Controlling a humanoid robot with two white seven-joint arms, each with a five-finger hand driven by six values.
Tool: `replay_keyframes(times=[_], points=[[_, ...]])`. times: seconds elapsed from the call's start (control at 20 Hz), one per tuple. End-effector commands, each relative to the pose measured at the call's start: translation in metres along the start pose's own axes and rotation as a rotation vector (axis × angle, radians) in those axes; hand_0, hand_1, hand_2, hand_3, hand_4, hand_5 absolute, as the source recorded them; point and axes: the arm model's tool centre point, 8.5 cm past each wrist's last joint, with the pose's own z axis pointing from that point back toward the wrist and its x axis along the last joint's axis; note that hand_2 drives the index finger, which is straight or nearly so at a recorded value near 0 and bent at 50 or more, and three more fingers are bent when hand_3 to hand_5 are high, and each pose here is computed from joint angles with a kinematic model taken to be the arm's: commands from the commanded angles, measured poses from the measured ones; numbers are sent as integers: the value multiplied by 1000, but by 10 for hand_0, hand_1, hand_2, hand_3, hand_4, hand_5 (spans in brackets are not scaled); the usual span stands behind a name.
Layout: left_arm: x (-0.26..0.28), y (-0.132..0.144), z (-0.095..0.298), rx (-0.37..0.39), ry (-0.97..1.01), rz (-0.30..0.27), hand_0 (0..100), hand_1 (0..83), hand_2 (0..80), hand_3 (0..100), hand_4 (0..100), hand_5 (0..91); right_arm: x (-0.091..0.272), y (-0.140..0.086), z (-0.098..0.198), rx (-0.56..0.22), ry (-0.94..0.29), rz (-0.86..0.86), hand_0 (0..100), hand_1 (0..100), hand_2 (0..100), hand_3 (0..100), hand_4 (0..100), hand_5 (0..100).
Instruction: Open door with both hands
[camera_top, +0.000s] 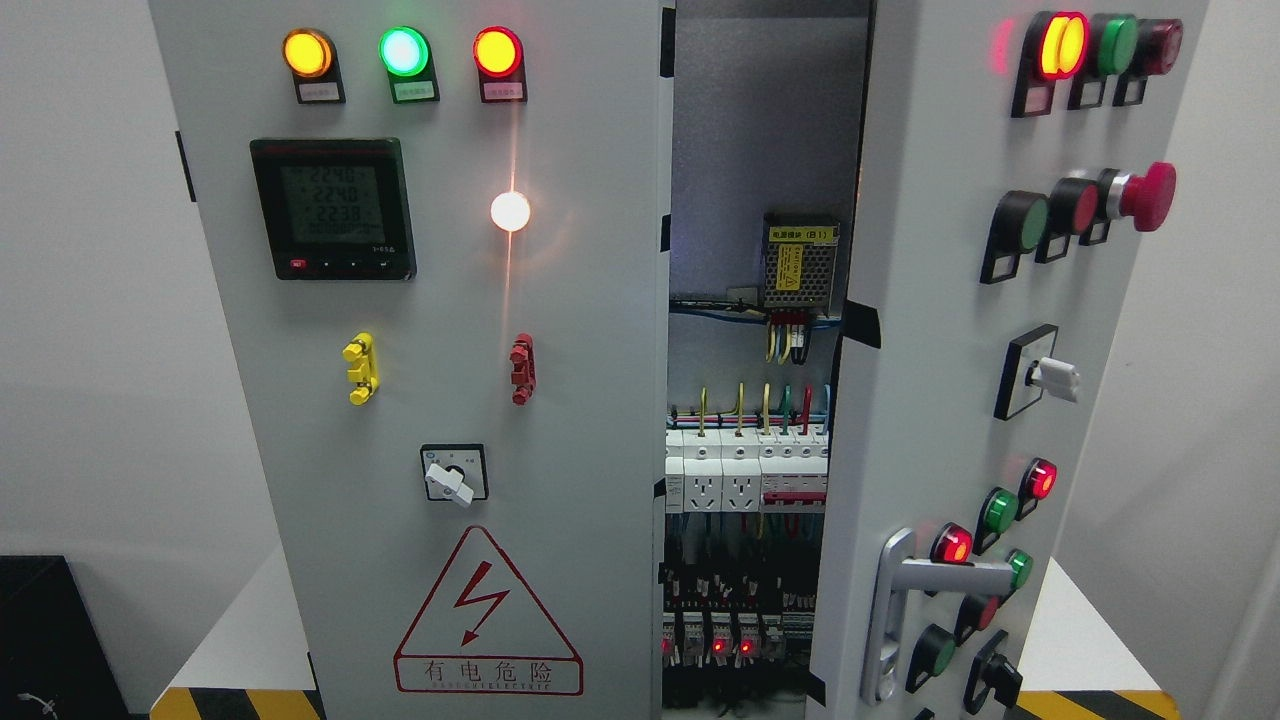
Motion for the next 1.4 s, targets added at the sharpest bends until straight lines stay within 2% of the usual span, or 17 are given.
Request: replay_keyframes(times=[0.0, 0.1, 0.3, 0.65, 0.85, 1.1, 1.35], points=[[104, 14, -18, -101, -264, -35, 0, 0, 0, 0, 0, 0, 0, 1, 0, 3, 0, 2, 0, 0, 0, 0, 0, 0], [116, 28, -25, -94, -291, -23, 0, 0, 0, 0, 0, 0, 0, 1, 0, 3, 0, 2, 0, 0, 0, 0, 0, 0], [139, 47, -34, -107, -331, -62, 0, 0, 0, 0, 0, 0, 0, 1, 0, 3, 0, 2, 0, 0, 0, 0, 0, 0], [184, 59, -57, -174, -418, -41, 0, 0, 0, 0, 0, 0, 0, 1, 0, 3, 0, 2, 0, 0, 0, 0, 0, 0], [215, 65, -73, -211, -473, -62, 0, 0, 0, 0, 0, 0, 0, 1, 0, 3, 0, 2, 0, 0, 0, 0, 0, 0], [256, 74, -88, -248, -544, -58, 0, 0, 0, 0, 0, 0, 0, 1, 0, 3, 0, 2, 0, 0, 0, 0, 0, 0], [289, 78, -99, -282, -580, -26, 0, 0, 0, 0, 0, 0, 0, 1, 0, 3, 0, 2, 0, 0, 0, 0, 0, 0]])
